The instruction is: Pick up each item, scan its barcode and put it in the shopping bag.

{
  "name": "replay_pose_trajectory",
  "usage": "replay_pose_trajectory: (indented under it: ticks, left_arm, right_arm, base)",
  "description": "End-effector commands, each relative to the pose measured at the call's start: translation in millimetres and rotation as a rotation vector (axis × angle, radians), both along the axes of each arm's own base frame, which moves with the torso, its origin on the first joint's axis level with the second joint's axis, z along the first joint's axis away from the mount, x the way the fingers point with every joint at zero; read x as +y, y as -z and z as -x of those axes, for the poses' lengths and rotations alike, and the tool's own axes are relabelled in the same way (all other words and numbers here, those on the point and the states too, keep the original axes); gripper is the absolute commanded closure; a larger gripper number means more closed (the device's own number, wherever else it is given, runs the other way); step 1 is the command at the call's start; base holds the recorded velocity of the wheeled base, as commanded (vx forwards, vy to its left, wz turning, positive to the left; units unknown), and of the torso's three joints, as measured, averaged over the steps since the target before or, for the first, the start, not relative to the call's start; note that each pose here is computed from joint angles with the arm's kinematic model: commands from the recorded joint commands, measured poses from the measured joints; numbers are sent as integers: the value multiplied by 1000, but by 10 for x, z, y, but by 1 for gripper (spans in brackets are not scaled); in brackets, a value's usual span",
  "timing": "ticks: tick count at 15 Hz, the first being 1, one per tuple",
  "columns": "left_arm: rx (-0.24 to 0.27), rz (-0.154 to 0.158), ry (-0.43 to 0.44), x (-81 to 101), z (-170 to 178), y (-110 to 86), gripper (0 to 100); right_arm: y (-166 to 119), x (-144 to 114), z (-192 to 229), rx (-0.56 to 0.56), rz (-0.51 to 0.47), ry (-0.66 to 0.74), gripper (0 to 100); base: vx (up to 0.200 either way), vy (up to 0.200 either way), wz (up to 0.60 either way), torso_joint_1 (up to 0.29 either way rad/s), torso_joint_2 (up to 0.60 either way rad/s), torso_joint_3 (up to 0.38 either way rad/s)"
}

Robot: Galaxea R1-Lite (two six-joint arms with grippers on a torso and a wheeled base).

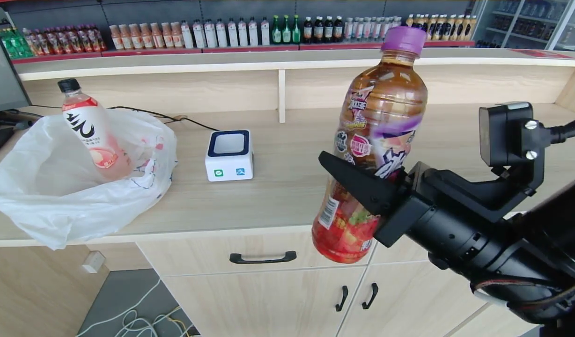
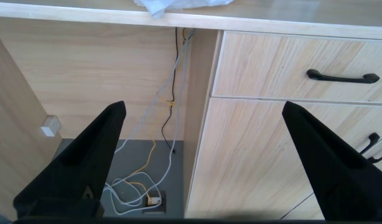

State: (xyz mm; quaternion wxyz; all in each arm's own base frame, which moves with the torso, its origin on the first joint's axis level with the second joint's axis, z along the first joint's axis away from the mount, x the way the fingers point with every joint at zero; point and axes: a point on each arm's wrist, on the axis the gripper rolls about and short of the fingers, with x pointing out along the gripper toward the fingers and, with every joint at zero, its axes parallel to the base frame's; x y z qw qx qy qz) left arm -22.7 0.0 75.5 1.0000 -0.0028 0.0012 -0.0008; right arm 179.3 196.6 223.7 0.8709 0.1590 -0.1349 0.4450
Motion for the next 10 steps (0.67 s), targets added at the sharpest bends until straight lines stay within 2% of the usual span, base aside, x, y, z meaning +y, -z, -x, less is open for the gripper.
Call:
replay_pose_trajectory:
  ticks: [1,4,10]
  left_arm:
    - [-1,-1,0,0,0,0,0]
    - [-1,-1,0,0,0,0,0]
    - [-1,1,1,0,0,0,0]
  right_arm:
    - [-10,38,-57,-8,10,91,100]
    - [9,7,-148,-63,64,264,100]
    - [27,20,-259,-160,80,412,100]
  base:
    - [0,0,0,0,0,0]
    - [0,0,0,0,0,0]
    - [0,0,0,0,0,0]
